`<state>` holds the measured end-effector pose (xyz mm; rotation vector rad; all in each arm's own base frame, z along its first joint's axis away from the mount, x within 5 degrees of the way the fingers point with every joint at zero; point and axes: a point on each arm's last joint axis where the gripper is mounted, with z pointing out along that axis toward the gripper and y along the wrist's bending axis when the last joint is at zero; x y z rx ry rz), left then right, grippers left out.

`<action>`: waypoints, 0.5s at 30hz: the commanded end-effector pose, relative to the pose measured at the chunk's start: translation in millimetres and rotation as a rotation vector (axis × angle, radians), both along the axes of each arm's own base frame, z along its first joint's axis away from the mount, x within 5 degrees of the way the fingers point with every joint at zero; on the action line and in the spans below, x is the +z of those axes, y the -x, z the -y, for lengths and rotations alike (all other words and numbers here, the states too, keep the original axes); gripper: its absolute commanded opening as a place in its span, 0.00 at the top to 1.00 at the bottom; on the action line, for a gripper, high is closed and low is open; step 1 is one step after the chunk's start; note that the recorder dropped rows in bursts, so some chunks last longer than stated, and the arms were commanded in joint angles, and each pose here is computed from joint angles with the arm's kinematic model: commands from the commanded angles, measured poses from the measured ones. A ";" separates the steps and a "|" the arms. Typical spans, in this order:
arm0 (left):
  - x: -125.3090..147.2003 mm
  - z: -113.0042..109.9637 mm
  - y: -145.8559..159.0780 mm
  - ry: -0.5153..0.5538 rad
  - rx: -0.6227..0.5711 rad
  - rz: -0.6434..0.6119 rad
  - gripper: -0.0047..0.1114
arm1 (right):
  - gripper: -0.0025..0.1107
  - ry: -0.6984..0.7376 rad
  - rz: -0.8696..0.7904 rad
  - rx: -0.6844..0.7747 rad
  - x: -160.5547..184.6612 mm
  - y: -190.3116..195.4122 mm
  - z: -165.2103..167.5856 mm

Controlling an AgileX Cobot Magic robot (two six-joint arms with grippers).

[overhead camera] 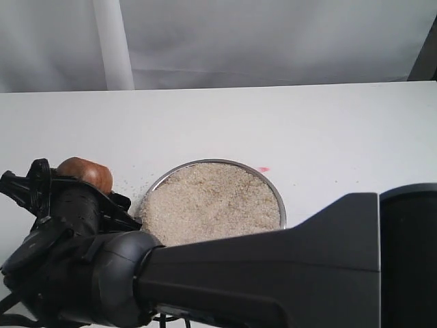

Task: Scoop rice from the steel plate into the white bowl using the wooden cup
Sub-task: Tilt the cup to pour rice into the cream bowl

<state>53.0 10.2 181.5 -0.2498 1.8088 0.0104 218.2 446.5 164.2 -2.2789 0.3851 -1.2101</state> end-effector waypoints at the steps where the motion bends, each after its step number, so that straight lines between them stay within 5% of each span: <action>1: 1.8 0.5 0.0 0.006 -0.006 0.013 0.96 | 0.98 0.003 0.037 0.006 7.2 4.9 -2.5; 9: 1.8 0.5 0.0 0.006 -0.006 0.013 0.96 | 0.98 -0.008 0.036 -0.009 8.4 4.5 -1.6; 15: 1.8 0.5 0.0 0.006 -0.006 0.013 0.96 | 0.98 -0.292 -0.089 -0.141 44.1 7.7 5.6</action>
